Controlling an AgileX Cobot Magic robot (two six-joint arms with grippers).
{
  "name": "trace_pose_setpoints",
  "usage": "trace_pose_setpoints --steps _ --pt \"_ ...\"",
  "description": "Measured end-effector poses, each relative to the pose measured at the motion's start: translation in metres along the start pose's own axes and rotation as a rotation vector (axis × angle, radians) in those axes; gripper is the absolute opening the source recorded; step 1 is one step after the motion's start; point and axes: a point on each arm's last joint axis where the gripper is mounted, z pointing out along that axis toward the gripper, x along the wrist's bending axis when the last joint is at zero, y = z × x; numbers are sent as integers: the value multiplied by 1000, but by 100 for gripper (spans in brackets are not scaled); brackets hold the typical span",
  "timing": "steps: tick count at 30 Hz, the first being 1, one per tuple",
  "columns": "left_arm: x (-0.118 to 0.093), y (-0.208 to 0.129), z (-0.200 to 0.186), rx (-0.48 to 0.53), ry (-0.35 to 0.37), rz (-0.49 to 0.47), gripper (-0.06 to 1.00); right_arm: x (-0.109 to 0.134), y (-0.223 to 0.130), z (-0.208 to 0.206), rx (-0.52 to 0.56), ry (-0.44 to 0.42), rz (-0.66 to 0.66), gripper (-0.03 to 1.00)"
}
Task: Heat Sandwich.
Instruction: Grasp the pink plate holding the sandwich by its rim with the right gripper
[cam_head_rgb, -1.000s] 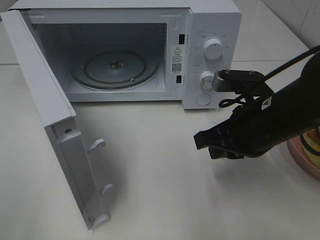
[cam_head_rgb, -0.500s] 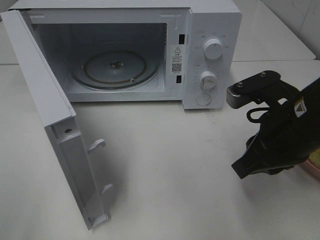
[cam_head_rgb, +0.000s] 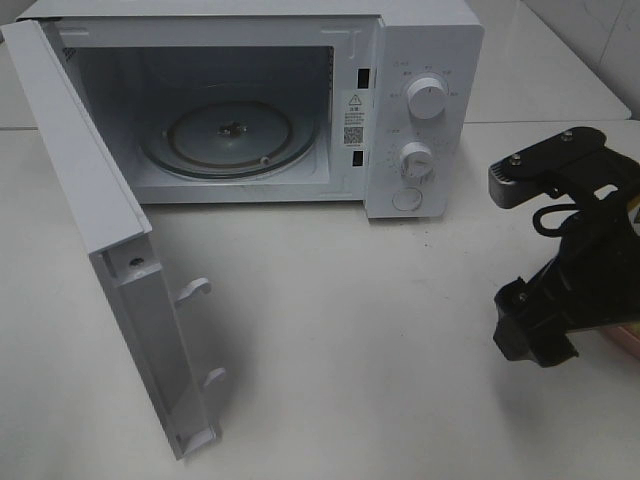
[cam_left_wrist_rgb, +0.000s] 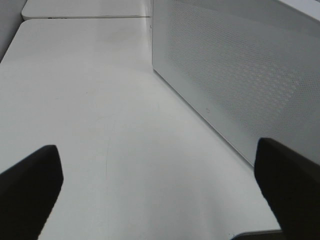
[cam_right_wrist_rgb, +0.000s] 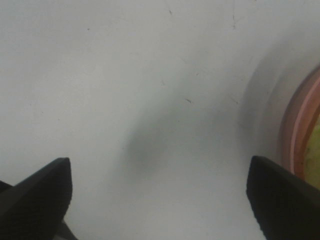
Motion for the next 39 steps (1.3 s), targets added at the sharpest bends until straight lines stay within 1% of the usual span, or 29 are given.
trace_pose_setpoints --steps 3,7,9,10,11,15,18,20,22,23,28,36,39 --pt "0 0 0 0 0 0 99 0 -1 0 14 -4 1 92" --pt "0 0 0 0 0 0 99 -7 -2 1 20 -13 46 92" --pt "0 0 0 0 0 0 99 -14 -3 1 31 -23 87 92" --pt "0 0 0 0 0 0 99 -23 -4 2 39 -34 125 91" --pt "0 0 0 0 0 0 99 -23 -4 2 39 -34 125 91" --pt "0 0 0 0 0 0 99 -40 -8 3 50 -56 193 89" --pt "0 0 0 0 0 0 99 -46 -9 3 53 -64 215 89" --pt "0 0 0 0 0 0 99 -56 -11 4 51 -76 259 88" --pt "0 0 0 0 0 0 99 -58 -12 4 49 -79 270 88" --pt "0 0 0 0 0 0 99 -64 -12 4 41 -86 294 88" --pt "0 0 0 0 0 0 99 -77 -12 5 39 -102 347 87" --pt "0 0 0 0 0 0 99 -88 7 17 65 -111 346 86" --pt "0 0 0 0 0 0 99 -92 17 29 96 -107 341 85"
